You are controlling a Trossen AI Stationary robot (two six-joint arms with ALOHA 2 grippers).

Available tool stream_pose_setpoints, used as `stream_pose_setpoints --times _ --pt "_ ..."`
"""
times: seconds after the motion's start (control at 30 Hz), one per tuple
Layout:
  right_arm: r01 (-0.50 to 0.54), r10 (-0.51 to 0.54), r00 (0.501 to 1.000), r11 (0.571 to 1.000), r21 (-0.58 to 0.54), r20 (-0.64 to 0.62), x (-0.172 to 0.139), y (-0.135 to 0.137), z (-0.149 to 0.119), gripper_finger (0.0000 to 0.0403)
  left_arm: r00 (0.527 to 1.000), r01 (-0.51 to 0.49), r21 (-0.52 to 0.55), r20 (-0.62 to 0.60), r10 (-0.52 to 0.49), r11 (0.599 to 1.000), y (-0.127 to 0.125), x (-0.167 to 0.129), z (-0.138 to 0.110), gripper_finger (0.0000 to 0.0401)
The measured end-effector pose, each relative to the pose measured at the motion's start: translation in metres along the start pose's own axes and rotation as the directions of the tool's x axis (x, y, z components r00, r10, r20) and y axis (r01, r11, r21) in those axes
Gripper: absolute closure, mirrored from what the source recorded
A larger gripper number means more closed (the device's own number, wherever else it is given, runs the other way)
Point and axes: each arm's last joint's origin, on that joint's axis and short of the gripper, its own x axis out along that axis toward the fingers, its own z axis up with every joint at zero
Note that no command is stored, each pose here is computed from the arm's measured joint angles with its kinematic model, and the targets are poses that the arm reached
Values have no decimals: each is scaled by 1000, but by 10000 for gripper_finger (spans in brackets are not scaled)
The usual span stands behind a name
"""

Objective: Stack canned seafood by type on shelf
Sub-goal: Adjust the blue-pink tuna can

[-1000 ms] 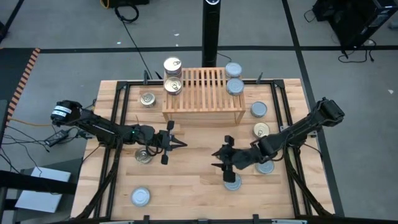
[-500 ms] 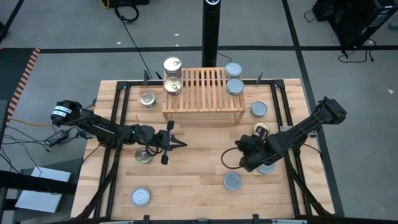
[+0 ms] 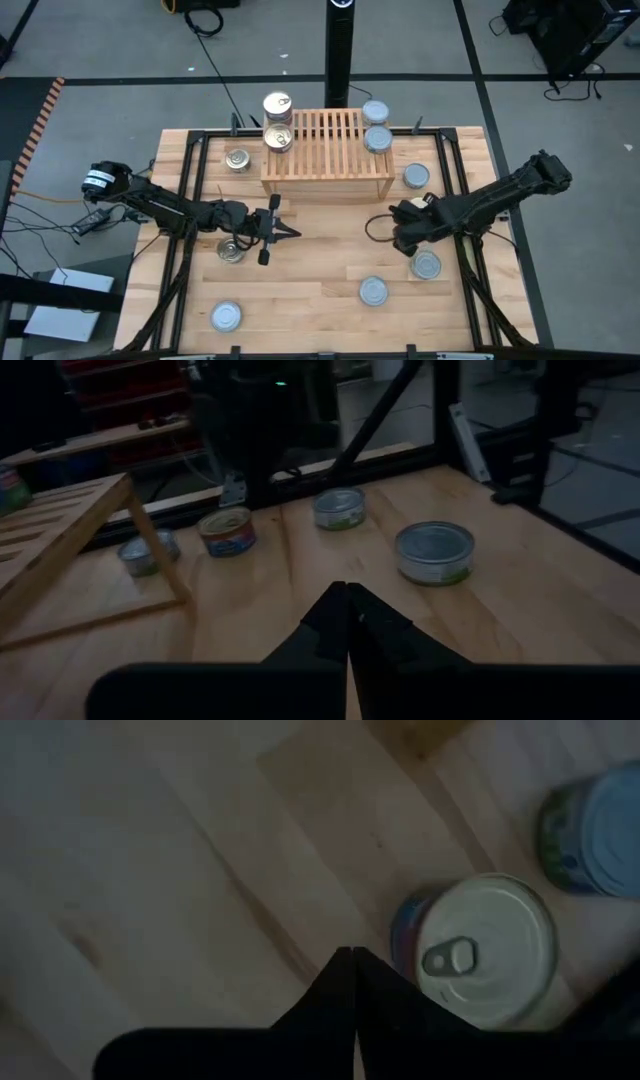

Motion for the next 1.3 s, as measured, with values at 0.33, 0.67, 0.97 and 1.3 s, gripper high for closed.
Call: stream_pose_setpoints --times 0.33,0.67,0.97,1.3 --pt "-9 3 999 988 152 42 11 -47 -15 399 1000 7 0 4 -7 1000 0 0 0 393" --pt "76 -80 997 964 256 6 34 -56 -22 397 1000 8 1 -1 -8 1000 0 0 0 393" --pt "-1 44 988 959 282 -146 38 -53 -31 397 1000 10 1 -12 -10 1000 -1 0 -1 393" --pt "52 -47 999 955 291 -24 37 -54 -26 396 1000 11 1 -18 -11 1000 -1 0 -2 393"
